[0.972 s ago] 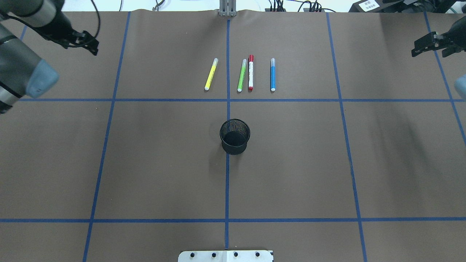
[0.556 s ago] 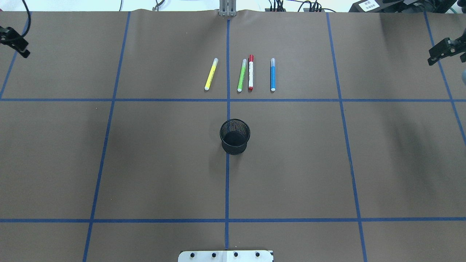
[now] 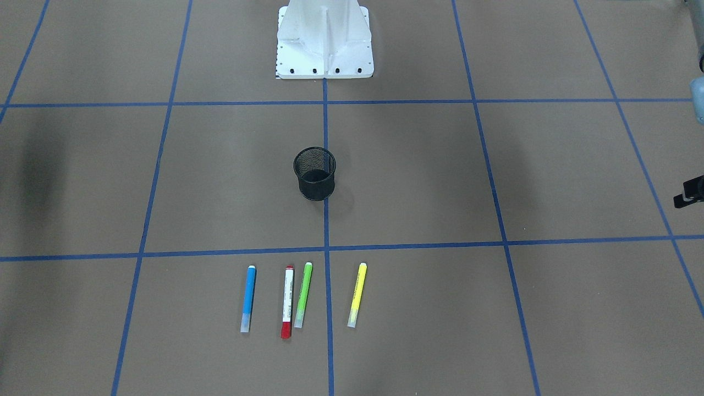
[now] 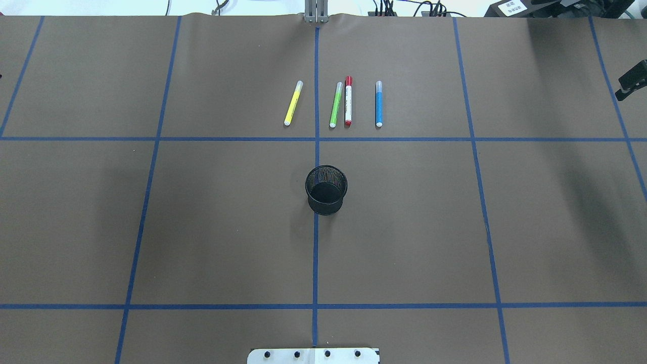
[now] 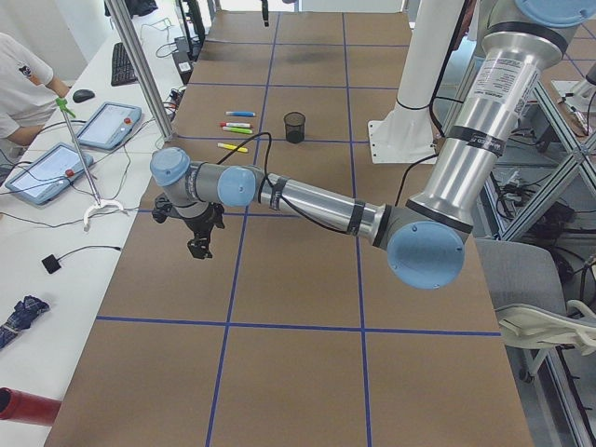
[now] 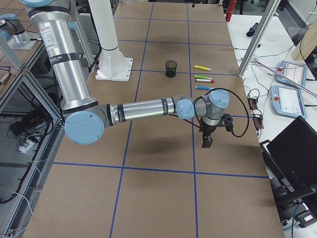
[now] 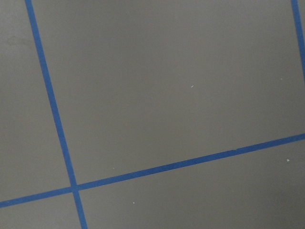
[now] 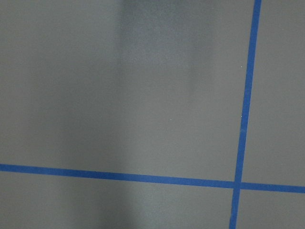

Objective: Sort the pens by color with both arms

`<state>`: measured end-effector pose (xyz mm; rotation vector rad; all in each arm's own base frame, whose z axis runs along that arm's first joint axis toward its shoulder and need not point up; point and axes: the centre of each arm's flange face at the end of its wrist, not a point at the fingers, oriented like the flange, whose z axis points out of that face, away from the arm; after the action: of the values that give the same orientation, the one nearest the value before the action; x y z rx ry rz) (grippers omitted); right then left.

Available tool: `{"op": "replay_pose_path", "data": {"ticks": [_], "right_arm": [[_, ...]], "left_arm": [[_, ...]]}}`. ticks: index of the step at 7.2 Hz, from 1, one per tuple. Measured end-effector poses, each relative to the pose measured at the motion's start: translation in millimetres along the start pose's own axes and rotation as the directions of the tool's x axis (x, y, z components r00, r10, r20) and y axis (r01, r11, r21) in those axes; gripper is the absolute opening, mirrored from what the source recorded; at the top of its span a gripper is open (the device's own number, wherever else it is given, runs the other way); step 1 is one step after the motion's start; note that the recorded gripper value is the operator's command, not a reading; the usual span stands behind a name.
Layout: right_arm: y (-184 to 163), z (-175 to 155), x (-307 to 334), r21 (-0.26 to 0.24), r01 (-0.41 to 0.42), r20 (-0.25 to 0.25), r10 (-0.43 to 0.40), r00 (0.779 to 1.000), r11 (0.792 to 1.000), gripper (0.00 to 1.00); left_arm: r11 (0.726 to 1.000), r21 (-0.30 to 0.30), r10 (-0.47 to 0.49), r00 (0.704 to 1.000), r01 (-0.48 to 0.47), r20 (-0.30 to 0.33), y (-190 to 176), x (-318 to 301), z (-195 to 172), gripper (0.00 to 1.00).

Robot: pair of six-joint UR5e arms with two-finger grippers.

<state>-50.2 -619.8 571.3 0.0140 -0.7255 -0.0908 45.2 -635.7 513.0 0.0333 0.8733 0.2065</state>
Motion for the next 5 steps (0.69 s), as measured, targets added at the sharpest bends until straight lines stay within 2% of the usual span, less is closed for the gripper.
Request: {"op": "replay_pose_path", "data": {"ticks": [5], "right_arm": [[1, -2, 2, 0.017, 0.006, -0.013, -0.006, 1.000, 1.000, 1.00]], "left_arm": [[1.000, -0.005, -0.019, 1.000, 0.019, -0.014, 27, -16, 9, 0.99]]}}
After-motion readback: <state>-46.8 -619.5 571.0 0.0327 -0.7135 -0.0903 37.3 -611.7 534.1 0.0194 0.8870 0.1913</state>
